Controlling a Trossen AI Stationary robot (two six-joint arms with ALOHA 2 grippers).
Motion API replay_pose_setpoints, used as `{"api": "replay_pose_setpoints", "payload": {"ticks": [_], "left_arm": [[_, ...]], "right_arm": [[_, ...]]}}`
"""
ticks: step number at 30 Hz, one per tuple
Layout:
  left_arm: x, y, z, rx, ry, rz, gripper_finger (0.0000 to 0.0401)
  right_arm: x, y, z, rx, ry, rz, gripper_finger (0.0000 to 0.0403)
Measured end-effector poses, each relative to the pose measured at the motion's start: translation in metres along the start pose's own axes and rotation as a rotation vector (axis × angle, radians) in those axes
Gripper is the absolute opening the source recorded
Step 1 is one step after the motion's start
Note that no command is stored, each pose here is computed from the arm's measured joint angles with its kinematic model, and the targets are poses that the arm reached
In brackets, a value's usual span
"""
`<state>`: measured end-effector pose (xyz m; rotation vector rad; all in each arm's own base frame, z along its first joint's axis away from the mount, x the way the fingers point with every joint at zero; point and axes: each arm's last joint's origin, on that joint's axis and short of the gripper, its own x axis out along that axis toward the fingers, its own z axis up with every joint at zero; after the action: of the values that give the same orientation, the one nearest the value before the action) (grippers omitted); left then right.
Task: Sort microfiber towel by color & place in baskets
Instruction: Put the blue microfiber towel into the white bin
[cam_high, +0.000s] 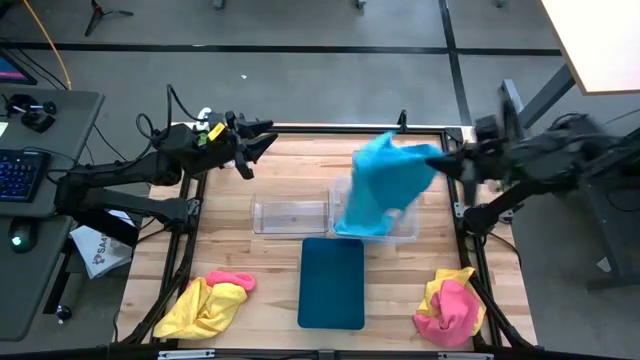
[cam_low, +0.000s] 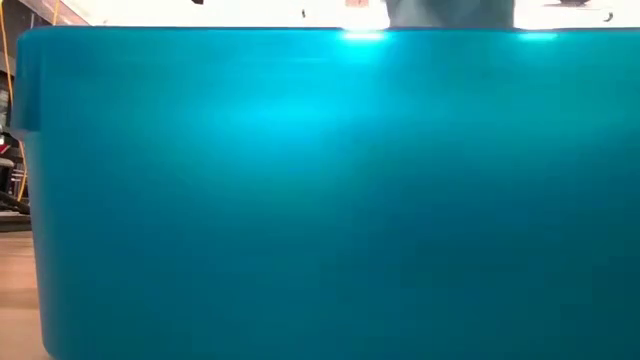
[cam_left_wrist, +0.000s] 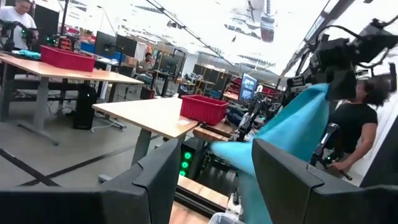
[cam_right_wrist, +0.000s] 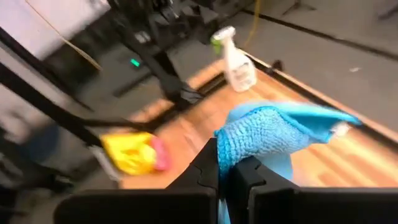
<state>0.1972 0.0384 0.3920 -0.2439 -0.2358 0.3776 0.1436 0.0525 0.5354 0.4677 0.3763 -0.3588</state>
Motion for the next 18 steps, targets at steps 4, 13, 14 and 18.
{"api": "replay_pose_setpoints", "payload": {"ticks": [4,13,14,18], "left_arm": [[0.0,0.0,-0.001,-0.041,0.01,0.002,0.0188],[-0.001,-0.001,0.0,-0.063,0.016,-0.027,0.0188],[-0.001,-0.001,0.0,-0.063,0.015,-0.027,0.0188],[-0.001,-0.001,0.0,-0.064,0.012,-0.024,0.0188]], "right_arm": [[0.035,0.002,-0.015,-0.071,0.148,-0.097,0.0],[0.097,0.004,-0.076,-0.106,0.6,-0.044,0.0],[0.104,0.002,-0.081,-0.107,0.616,-0.064,0.0],[0.14,-0.014,-0.092,-0.056,0.576,-0.155,0.0]]}}
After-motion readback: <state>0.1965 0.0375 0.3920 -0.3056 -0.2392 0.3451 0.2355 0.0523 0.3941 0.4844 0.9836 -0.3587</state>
